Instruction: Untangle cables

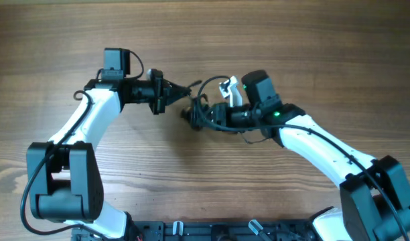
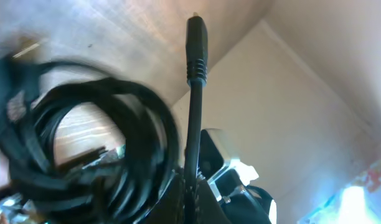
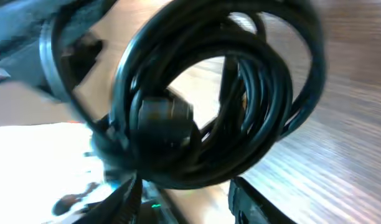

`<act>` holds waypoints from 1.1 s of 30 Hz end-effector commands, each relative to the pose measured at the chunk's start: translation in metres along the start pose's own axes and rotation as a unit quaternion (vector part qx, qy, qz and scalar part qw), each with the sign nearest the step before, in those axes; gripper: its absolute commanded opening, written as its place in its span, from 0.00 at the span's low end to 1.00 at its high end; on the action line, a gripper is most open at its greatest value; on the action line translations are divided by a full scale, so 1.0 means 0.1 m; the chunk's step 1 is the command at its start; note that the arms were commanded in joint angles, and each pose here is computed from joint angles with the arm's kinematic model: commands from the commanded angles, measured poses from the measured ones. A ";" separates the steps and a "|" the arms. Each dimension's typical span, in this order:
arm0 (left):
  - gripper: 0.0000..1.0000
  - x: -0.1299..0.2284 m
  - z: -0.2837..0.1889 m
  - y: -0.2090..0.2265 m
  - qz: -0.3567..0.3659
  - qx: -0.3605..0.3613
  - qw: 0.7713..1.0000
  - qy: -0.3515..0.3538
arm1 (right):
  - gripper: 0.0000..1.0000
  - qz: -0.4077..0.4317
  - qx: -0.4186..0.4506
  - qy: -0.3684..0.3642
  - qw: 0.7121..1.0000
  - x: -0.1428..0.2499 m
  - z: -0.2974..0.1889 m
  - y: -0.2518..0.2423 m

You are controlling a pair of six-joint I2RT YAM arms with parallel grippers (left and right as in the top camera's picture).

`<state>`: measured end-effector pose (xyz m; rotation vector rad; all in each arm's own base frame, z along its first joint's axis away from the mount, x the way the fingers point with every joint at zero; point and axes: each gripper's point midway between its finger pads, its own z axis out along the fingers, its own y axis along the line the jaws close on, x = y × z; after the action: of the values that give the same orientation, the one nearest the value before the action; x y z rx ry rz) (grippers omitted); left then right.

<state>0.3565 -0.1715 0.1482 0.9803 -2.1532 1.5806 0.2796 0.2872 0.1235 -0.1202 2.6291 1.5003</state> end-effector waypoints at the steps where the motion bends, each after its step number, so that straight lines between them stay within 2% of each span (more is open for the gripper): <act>1: 0.04 -0.01 -0.13 -0.12 0.005 0.035 0.999 0.022 | 0.55 0.066 -0.080 0.033 0.994 0.02 -0.24 0.20; 3: 0.04 0.00 -0.17 -0.16 0.013 0.045 0.998 0.029 | 0.66 0.087 -0.079 0.023 0.993 -0.05 -0.30 0.15; 4: 0.04 0.01 -0.18 -0.17 0.015 0.048 0.998 0.035 | 0.69 0.091 -0.076 0.015 0.993 -0.10 -0.34 0.11; 5: 0.04 0.04 -0.19 -0.19 0.021 0.053 0.997 0.043 | 0.77 0.096 -0.070 0.003 0.993 -0.15 -0.36 0.07; 6: 0.04 0.07 -0.19 -0.21 0.026 0.058 0.997 0.053 | 0.81 0.100 -0.063 -0.005 0.993 -0.18 -0.38 0.03; 10: 0.04 0.15 -0.21 -0.25 0.020 0.067 0.995 0.078 | 0.82 0.149 -0.036 -0.010 0.988 -0.16 -0.36 -0.08; 12: 0.04 0.15 -0.21 -0.27 0.013 0.068 0.995 0.078 | 0.88 0.204 -0.011 -0.004 0.979 -0.07 -0.29 -0.18; 15: 0.04 0.19 -0.23 -0.34 0.039 0.079 0.992 0.092 | 0.88 0.274 0.026 -0.001 0.961 0.06 -0.24 -0.33; 19: 0.04 0.26 -0.26 -0.45 0.078 0.095 0.986 0.112 | 0.90 0.318 0.073 -0.032 0.945 0.09 -0.18 -0.52; 26: 0.04 0.30 -0.26 -0.47 0.090 0.098 0.984 0.121 | 0.87 0.272 0.024 -0.062 0.960 -0.12 -0.07 -0.24; 33: 0.04 0.44 -0.28 -0.47 0.093 0.102 0.978 0.159 | 0.85 0.303 0.024 -0.088 0.949 -0.20 -0.04 -0.23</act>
<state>0.3628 -0.1643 0.2102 0.6218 -2.0117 1.9239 0.2963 0.2743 0.1046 0.7586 2.7184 1.5067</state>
